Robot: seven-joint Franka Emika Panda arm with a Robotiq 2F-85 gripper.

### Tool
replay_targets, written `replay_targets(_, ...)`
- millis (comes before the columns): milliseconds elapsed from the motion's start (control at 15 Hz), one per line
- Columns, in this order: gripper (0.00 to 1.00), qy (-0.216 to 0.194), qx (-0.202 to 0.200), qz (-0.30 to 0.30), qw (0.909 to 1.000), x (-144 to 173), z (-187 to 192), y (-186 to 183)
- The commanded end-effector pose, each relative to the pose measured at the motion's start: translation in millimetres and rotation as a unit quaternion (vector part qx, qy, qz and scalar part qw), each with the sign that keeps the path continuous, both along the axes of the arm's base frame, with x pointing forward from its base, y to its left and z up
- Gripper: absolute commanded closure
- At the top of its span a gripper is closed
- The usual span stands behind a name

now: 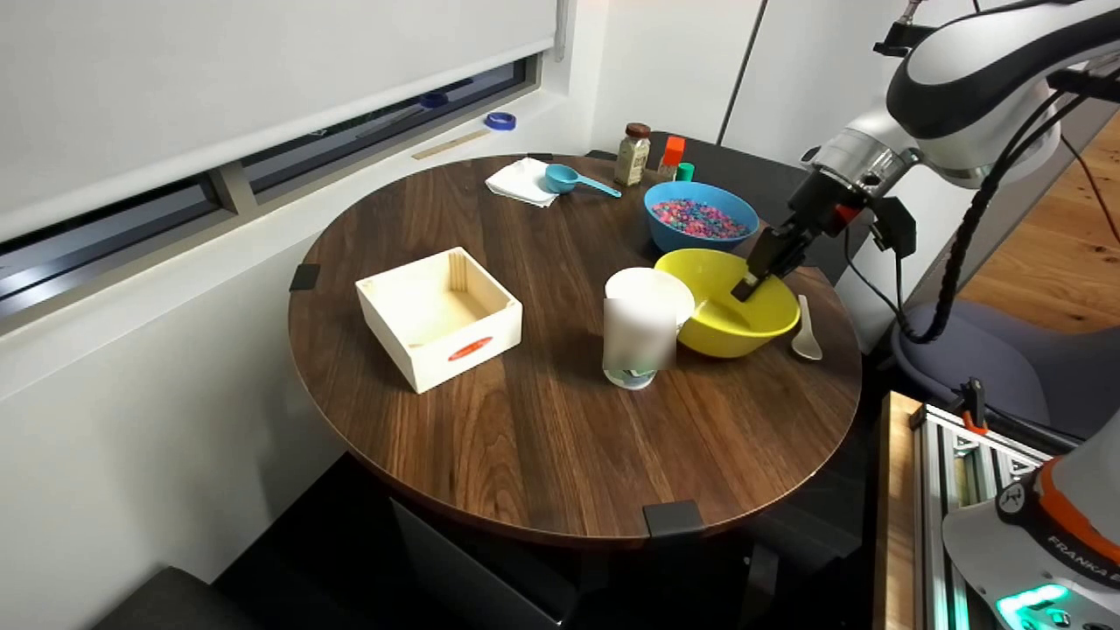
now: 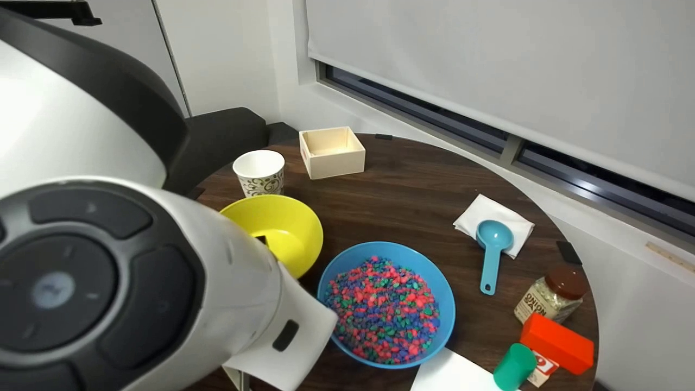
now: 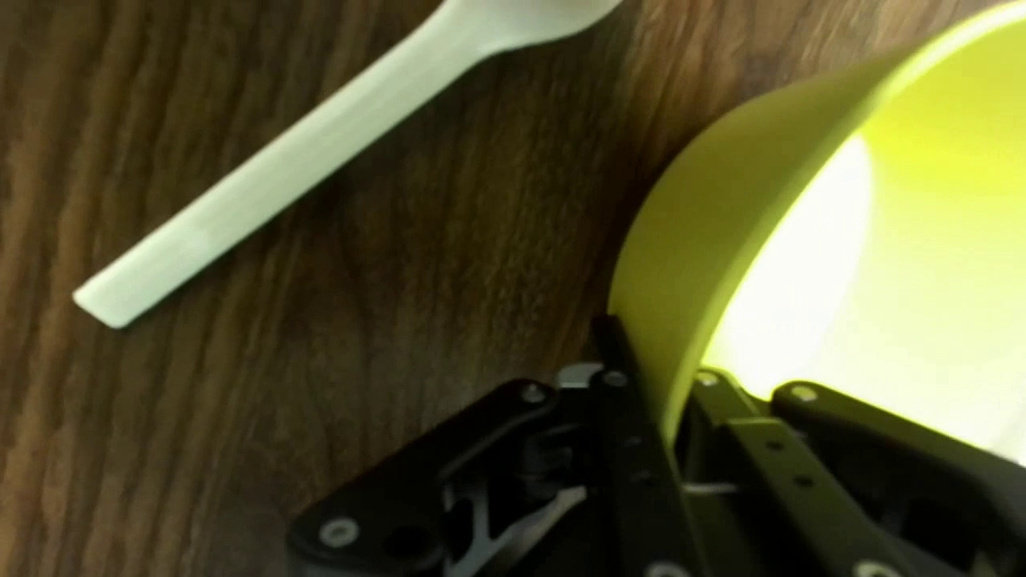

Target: Pick up the yellow bowl and put it on top of the styrofoam cup, Pick up the white spoon and used it to move the content from the blue bowl into the yellow before putting it back down on the table

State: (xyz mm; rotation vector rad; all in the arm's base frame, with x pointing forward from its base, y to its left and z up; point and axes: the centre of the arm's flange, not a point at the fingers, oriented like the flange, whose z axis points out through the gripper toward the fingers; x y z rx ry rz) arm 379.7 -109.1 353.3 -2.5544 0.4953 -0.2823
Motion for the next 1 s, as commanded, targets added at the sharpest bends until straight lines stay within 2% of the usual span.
replay_targets(0, 1.0, 0.011, 0.03, 0.005, 0.9995, 5.4, -6.8, -5.6)
replay_targets(467, 0.99, 0.014, 0.023, 0.023, 0.9994, 0.9, 13.7, -13.3)
replay_targets(667, 0.99, 0.008, 0.008, 0.029, 0.9995, 2.5, 28.4, -15.8)
replay_targets(933, 0.99, -0.004, -0.033, 0.053, 0.9981, 9.3, 52.3, -12.1)
